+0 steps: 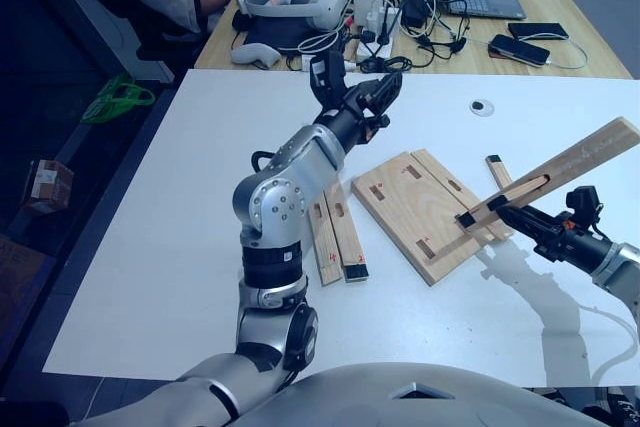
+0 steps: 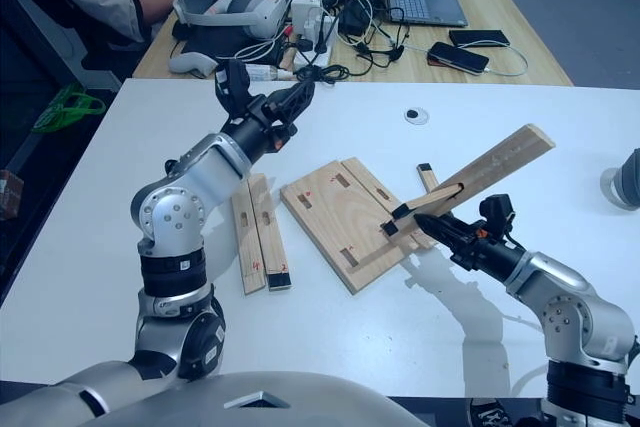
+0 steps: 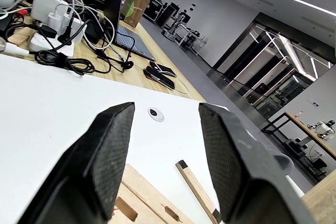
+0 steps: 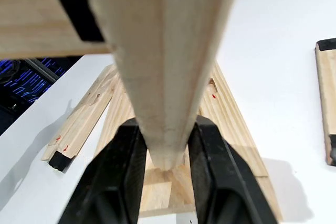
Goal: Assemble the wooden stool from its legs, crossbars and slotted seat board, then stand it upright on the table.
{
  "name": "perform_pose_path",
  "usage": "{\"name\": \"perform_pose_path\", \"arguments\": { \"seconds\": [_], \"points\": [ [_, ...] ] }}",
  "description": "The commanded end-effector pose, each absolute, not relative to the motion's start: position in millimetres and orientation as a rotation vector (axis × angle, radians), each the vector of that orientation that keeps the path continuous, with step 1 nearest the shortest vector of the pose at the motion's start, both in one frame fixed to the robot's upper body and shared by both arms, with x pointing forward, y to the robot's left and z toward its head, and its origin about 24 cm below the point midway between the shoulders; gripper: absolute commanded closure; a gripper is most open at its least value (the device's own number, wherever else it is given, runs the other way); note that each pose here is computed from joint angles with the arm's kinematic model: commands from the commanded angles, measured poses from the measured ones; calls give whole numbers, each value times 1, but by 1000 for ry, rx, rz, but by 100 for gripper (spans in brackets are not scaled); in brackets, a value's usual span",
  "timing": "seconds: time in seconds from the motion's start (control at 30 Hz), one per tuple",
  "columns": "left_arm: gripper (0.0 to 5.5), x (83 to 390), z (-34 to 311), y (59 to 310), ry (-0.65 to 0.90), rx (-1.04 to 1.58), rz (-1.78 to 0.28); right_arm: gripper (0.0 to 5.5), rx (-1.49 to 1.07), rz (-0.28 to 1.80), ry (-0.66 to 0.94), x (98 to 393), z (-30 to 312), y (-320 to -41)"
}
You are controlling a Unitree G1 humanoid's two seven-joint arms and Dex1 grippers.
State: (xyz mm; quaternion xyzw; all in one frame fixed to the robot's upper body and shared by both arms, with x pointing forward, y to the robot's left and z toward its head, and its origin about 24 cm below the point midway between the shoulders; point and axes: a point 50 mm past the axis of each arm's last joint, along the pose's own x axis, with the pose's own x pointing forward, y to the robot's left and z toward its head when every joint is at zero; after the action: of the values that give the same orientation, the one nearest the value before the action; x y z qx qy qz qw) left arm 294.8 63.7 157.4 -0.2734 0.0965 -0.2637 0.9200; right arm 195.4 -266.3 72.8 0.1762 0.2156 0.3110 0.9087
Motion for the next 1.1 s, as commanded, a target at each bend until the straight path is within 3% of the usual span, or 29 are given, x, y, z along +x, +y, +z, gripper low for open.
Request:
{"name": "perform_pose_path", "arguments": {
  "seconds": [0.03,0.3,0.53,1.1],
  "points": [
    [324,290,152,66,221,-523,-512,448,315,637,436,197,69,-268],
    [324,290,154,65,218,-512,-514,448,286,653,407,213,63,-265],
    [324,290,154,64,218,-507,-522,448,258,731,461,209,56,-264],
    [324,288,153,58,212,-505,-540,448,-23,777,449,222,52,-264]
  ]
}}
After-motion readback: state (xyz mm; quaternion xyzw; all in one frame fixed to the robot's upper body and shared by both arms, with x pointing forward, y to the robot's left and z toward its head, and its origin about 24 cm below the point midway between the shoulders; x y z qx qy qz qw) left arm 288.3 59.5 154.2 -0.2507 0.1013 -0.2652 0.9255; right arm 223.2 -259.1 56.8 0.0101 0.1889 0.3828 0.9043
